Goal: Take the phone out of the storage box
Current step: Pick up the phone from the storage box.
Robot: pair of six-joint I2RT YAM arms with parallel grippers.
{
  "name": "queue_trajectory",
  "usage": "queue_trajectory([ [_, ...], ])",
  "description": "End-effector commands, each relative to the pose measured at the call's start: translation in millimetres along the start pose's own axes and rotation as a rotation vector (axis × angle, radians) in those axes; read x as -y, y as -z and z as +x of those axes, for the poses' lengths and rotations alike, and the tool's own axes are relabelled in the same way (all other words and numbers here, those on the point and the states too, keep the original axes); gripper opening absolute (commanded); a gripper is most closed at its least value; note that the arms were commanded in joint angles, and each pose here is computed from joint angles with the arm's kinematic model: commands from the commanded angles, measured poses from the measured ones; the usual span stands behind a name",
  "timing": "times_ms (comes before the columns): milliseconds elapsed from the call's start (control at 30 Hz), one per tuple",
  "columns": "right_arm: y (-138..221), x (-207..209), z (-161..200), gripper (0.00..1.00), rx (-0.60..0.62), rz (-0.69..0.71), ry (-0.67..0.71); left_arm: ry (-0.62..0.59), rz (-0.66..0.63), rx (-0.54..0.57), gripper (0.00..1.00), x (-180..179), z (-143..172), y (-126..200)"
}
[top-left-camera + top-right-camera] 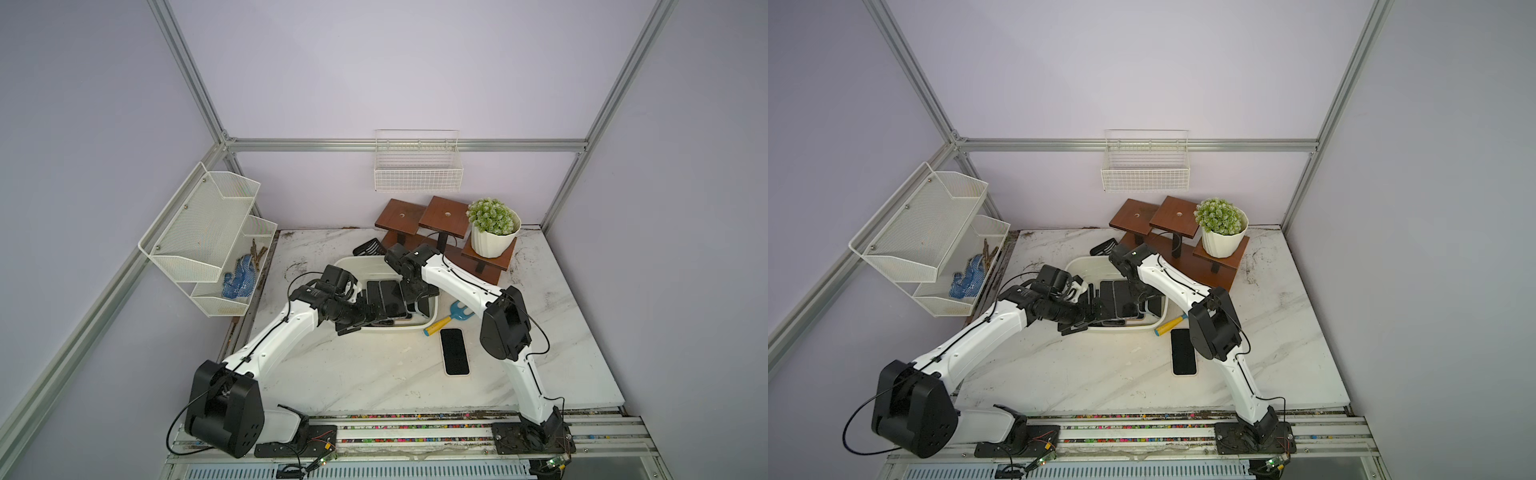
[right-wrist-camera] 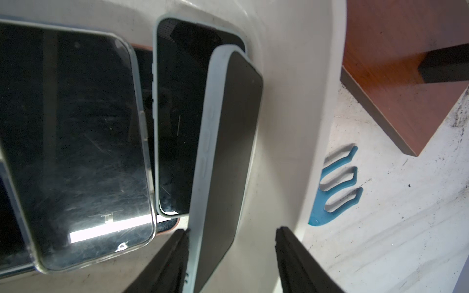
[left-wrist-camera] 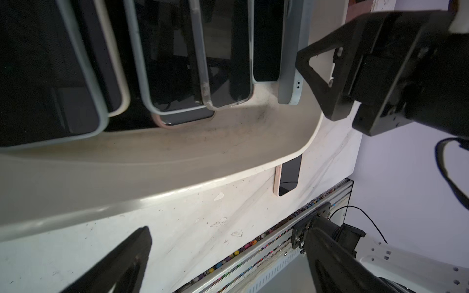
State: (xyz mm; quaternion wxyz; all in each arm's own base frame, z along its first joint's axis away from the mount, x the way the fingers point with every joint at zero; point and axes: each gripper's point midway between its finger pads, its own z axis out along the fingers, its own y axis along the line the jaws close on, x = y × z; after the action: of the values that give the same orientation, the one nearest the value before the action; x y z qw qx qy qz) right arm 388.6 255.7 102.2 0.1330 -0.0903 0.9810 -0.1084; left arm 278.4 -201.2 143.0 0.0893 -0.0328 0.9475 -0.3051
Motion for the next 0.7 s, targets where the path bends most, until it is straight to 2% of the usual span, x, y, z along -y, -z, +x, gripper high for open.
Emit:
queue_trajectory([
  [0,-13,47,23,0.6,-0.115,0.159,0.043,-0.121,0.031,0.003,0.88,27,-15,-16],
  [267,-14,53,25,0.6,-0.118,0.151,0.037,-0.228,0.068,-0.024,0.74,52,-36,-47],
  [367,-15,55,26,0.59,-0.12,0.143,0.032,-0.267,0.113,-0.034,0.66,63,-39,-60],
  [433,-17,56,27,0.59,-0.124,0.141,0.032,-0.291,0.155,-0.039,0.56,73,-39,-69],
  [567,-20,56,26,0.59,-0.127,0.134,0.029,-0.319,0.205,-0.052,0.3,83,-39,-89],
  [667,-21,56,25,0.59,-0.129,0.124,0.025,-0.292,0.199,-0.062,0.25,79,-40,-104],
])
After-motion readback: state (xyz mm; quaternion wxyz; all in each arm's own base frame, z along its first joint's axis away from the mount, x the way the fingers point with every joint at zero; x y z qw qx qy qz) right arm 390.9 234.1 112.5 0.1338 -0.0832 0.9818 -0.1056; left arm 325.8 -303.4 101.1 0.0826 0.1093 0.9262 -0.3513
